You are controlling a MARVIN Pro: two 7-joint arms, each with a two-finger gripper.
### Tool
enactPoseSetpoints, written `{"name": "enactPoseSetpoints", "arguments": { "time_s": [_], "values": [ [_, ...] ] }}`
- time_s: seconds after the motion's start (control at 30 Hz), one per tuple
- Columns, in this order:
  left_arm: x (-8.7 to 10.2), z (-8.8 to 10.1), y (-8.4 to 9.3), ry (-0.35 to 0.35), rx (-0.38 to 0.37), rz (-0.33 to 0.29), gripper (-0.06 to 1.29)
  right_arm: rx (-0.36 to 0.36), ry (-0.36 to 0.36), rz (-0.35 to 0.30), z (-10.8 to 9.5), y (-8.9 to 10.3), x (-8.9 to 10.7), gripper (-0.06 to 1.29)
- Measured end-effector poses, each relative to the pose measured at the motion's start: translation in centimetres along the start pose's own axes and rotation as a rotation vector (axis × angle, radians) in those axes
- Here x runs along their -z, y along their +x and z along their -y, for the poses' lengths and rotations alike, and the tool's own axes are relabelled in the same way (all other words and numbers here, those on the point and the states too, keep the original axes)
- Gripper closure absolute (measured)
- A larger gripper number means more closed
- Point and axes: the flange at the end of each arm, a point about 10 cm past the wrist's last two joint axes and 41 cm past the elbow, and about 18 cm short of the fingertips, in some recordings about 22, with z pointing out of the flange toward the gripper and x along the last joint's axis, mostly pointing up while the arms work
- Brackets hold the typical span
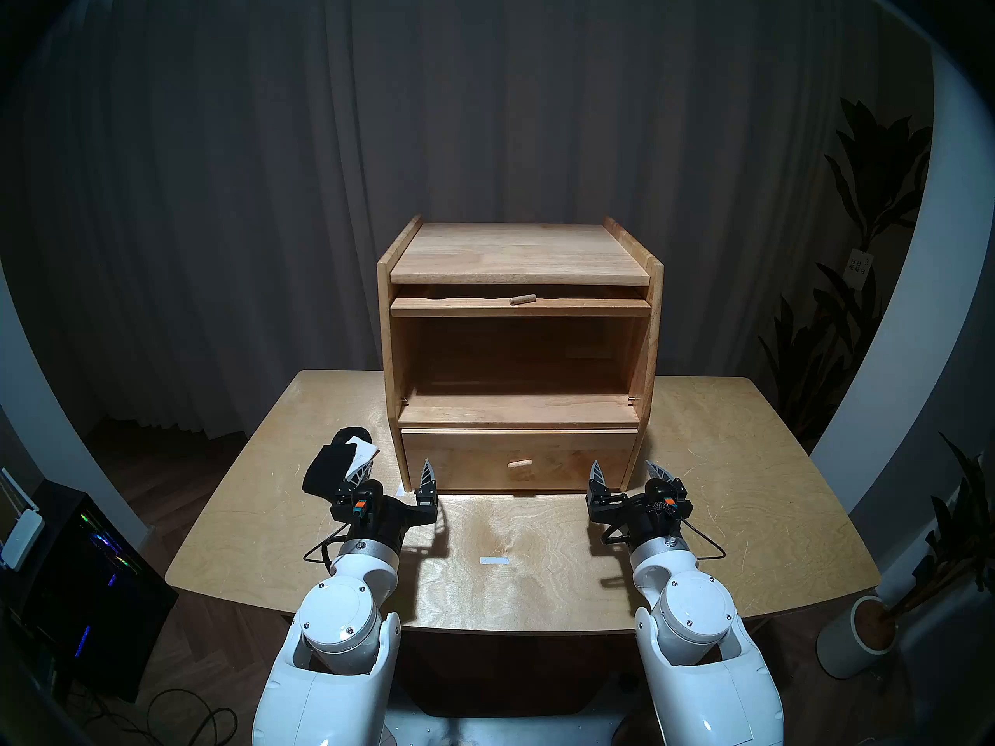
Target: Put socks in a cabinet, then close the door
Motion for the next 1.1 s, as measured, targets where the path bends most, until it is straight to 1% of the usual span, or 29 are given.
{"name": "enactPoseSetpoints", "arguments": {
  "time_s": [0.13, 0.23, 0.3, 0.33, 0.4, 0.43, 0.5, 0.53, 0.6, 0.63, 0.67, 0.73, 0.87, 0.93, 1.0, 1.03, 1.07, 1.1],
  "values": [
    [0.1, 0.0, 0.0, 0.009, -0.007, 0.003, -0.04, 0.000, 0.000, 0.001, 0.0, 0.0, 0.0, -0.02],
    [0.6, 0.3, 0.1, 0.013, -0.035, 0.000, -0.04, 0.000, 0.000, 0.001, 0.0, 0.0, 0.0, -0.02],
    [1.2, 0.9, -0.1, 0.025, -0.069, 0.008, -0.04, 0.000, 0.000, 0.002, 0.0, -0.1, 0.0, -0.02],
    [1.8, 2.0, -0.4, 0.045, -0.092, 0.016, -0.04, 0.000, 0.000, 0.002, 0.0, -0.1, 0.0, -0.02],
    [2.5, 3.1, -0.5, 0.070, -0.125, 0.023, -0.04, 0.000, 0.000, 0.003, 0.0, -0.1, 0.0, -0.02],
    [3.0, 3.9, -0.6, 0.087, -0.160, 0.028, -0.04, 0.000, 0.000, 0.003, 0.0, -0.1, 0.0, -0.02],
    [3.6, 4.7, -0.8, 0.101, -0.214, 0.035, -0.04, 0.000, 0.000, 0.004, 0.0, -0.1, 0.0, -0.02],
    [4.1, 5.4, -0.9, 0.109, -0.263, 0.040, -0.04, 0.000, 0.000, 0.004, 0.0, -0.2, 0.0, -0.02],
    [4.5, 6.2, -0.9, 0.113, -0.333, 0.041, -0.04, 0.000, 0.000, 0.005, 0.0, -0.2, 0.0, -0.02],
    [4.7, 6.7, -0.8, 0.114, -0.375, 0.039, -0.04, 0.000, 0.000, 0.005, 0.0, -0.2, 0.0, -0.02],
    [5.0, 7.3, -0.5, 0.114, -0.433, 0.033, -0.04, 0.000, 0.000, 0.006, 0.0, -0.3, 0.0, -0.02],
    [5.3, 8.0, -0.1, 0.106, -0.509, 0.025, -0.04, 0.000, 0.000, 0.008, 0.0, -0.3, 0.0, -0.02],
    [5.7, 9.4, 1.3, 0.074, -0.673, -0.003, -0.04, 0.000, 0.000, 0.012, 0.0, -0.5, 0.0, -0.02],
    [5.9, 10.1, 2.4, 0.056, -0.752, -0.024, -0.04, 0.000, 0.000, 0.014, 0.0, -0.6, 0.0, -0.02],
    [5.9, 10.2, 2.8, 0.046, -0.779, -0.031, -0.04, 0.000, 0.000, 0.015, 0.0, -0.6, 0.0, -0.02],
    [6.0, 10.6, 3.6, 0.028, -0.829, -0.043, -0.04, 0.000, 0.000, 0.016, 0.0, -0.7, 0.0, -0.02],
    [6.1, 10.7, 3.9, 0.019, -0.852, -0.047, -0.04, 0.000, 0.000, 0.017, 0.0, -0.7, 0.0, -0.02],
    [6.2, 11.2, 4.6, -0.004, -0.910, -0.051, -0.04, 0.000, 0.000, 0.018, 0.0, -0.8, 0.0, -0.02]
  ]
}}
